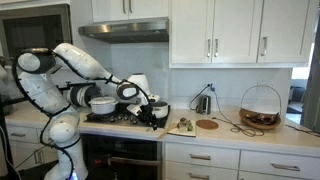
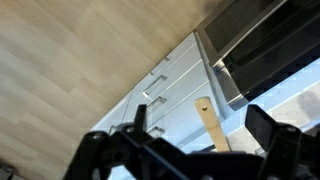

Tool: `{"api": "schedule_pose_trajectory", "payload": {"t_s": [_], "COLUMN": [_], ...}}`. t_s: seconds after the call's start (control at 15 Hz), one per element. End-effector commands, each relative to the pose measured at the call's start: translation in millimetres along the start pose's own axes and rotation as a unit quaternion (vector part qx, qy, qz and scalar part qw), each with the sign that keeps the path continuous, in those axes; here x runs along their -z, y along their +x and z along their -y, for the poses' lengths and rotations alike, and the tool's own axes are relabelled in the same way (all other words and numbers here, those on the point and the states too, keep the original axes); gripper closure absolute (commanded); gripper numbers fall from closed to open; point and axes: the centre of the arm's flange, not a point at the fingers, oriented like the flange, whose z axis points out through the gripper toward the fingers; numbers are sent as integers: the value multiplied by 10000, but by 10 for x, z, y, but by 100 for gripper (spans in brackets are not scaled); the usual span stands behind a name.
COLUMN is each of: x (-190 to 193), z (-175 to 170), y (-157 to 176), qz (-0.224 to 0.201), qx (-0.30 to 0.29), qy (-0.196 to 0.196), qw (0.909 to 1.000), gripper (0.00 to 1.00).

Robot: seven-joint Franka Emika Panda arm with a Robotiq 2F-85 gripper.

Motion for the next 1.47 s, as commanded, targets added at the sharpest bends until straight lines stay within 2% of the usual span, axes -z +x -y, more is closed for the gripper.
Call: {"api": "schedule_pose_trajectory", "payload": {"t_s": [0.0, 0.27, 0.67, 0.93, 1.4], "x": [0, 245, 721, 1036, 1309], "z": [0, 19, 99, 233, 510], "y": [0, 147, 529, 898, 1711], "qz": [0, -194, -717, -1092, -1383], "qx": [0, 122, 319, 610, 993], "qy": [0, -58, -305, -421, -482], "qw": [10000, 9997, 9964, 9913, 9842], "gripper": [0, 0, 0, 0, 0]}}
